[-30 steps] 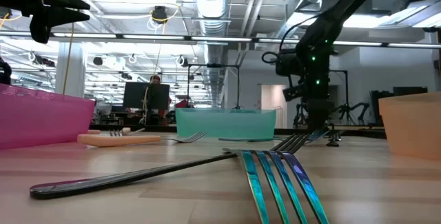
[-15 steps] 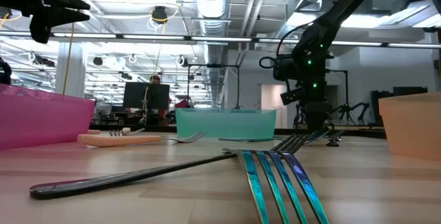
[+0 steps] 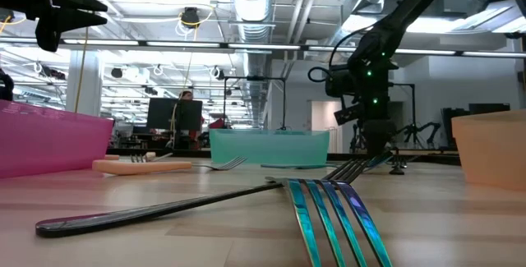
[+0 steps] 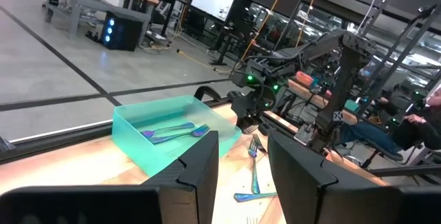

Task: Sort silverware by color (type)
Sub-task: Put the black fork into the orange bin

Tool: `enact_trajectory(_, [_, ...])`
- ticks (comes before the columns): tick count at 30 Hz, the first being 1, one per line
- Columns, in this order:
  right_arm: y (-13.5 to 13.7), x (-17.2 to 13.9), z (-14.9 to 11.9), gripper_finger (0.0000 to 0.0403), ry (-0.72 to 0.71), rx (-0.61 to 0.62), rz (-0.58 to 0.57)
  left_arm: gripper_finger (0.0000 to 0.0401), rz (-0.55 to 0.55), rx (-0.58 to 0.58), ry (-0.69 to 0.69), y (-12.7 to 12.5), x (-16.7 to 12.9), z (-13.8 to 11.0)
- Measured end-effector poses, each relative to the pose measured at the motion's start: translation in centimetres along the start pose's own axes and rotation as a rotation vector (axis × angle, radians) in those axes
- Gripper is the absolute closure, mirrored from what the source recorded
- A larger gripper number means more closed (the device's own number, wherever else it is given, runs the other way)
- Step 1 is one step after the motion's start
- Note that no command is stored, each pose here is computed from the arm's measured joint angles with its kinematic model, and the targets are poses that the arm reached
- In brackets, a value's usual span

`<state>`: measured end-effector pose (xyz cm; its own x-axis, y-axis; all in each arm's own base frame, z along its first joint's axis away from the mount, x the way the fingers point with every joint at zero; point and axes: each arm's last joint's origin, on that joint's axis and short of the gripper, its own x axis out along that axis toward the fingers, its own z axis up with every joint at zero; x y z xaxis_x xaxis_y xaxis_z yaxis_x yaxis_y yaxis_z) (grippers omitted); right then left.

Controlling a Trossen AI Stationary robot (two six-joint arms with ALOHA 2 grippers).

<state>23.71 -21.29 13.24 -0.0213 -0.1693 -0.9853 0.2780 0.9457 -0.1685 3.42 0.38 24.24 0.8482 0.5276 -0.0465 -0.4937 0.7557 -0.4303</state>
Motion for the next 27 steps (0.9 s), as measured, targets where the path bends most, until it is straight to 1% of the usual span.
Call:
enact_trajectory(4, [0.0,-0.2,-0.2,0.0372,0.01,0.021,-0.008,0.0289,0.0,0.0,0.0,0.0,0.0,0.0])
enact_trajectory(9, [-0.2,-1.5,-0.5,0.038,-0.015,0.06,-0.032,0.0289,0.0,0.0,0.0,0.0,0.0,0.0])
enact_trajectory(13, [-0.8,-4.1,-1.3,0.038,-0.068,0.106,-0.071,0.0289,-0.001,0.0,0.001,0.0,0.0,0.0])
enact_trajectory(20, [-1.4,-7.7,-3.4,0.038,-0.119,0.195,-0.088,0.0289,-0.004,0.0,0.004,0.0,0.0,0.0])
enact_trajectory(27, [-0.9,-10.0,-4.7,0.038,-0.154,0.247,-0.084,0.0289,-0.004,0.0,0.003,0.0,0.0,0.0])
